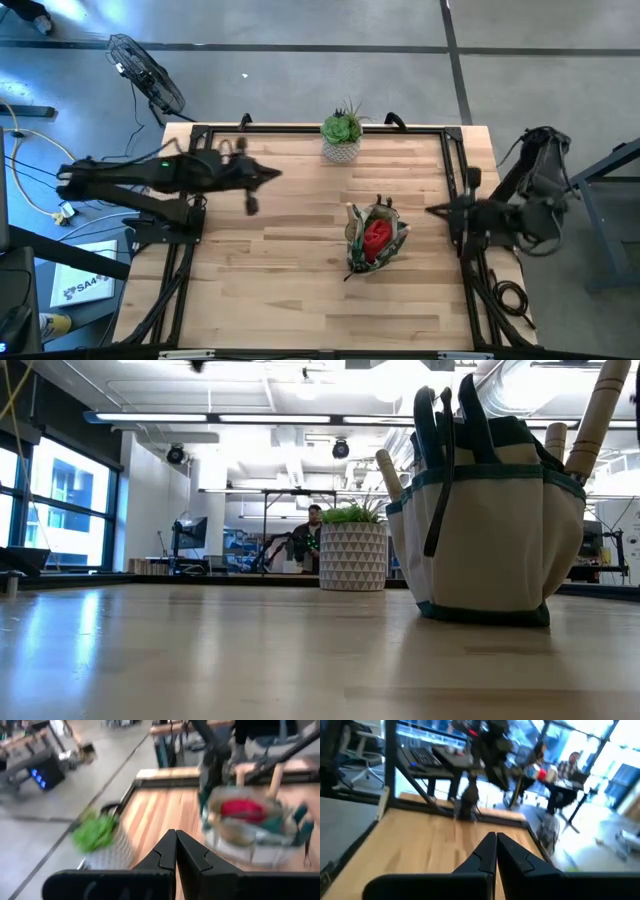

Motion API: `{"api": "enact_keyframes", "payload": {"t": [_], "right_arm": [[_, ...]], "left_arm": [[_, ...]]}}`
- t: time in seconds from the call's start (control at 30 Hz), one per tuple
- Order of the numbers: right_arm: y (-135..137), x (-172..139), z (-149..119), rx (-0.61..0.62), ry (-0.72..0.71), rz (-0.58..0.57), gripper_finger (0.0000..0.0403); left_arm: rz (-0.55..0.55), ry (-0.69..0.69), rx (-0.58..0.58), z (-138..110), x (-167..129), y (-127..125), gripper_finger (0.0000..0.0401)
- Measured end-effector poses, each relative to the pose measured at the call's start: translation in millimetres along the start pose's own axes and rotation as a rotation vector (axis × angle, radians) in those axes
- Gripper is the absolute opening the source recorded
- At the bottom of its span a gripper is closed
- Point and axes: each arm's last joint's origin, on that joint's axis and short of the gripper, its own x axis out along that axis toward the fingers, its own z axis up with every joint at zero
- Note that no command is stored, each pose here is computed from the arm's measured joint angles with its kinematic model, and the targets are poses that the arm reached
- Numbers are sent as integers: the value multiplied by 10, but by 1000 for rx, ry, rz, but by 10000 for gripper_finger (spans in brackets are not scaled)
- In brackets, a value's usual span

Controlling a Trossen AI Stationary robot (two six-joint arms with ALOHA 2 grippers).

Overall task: Pick & Place Garden tools in Gardening bag
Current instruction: Return to Home Position

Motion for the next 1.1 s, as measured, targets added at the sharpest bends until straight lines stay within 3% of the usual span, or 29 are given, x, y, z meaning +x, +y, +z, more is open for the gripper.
{"api": "enact_keyframes", "payload": {"t": [0.17,0.3,0.4,0.53,0.63,0.7,0.87,1.1], "right_arm": [[-283,-164,-448,87,47,6,3],[-377,-226,-869,192,12,82,4],[-366,-232,-1138,250,-83,154,3],[-270,-216,-1462,252,-250,301,4],[-242,-199,-1654,279,-321,292,3],[-224,-178,-1778,281,-316,266,4],[-188,-156,-1923,310,-322,337,3],[-140,-48,-2100,359,-256,280,4]], "left_arm": [[77,19,-26,-297,-378,111,0],[79,-33,-110,-707,-551,121,0],[76,-61,-158,-1106,-589,90,0],[7,-244,-185,-1455,-596,33,0],[-30,-346,-187,-1668,-582,-7,0],[-44,-342,-201,-1812,-558,-33,0],[-51,-318,-224,-2019,-518,-68,0],[-80,-235,-247,-2126,-488,-94,0]]}}
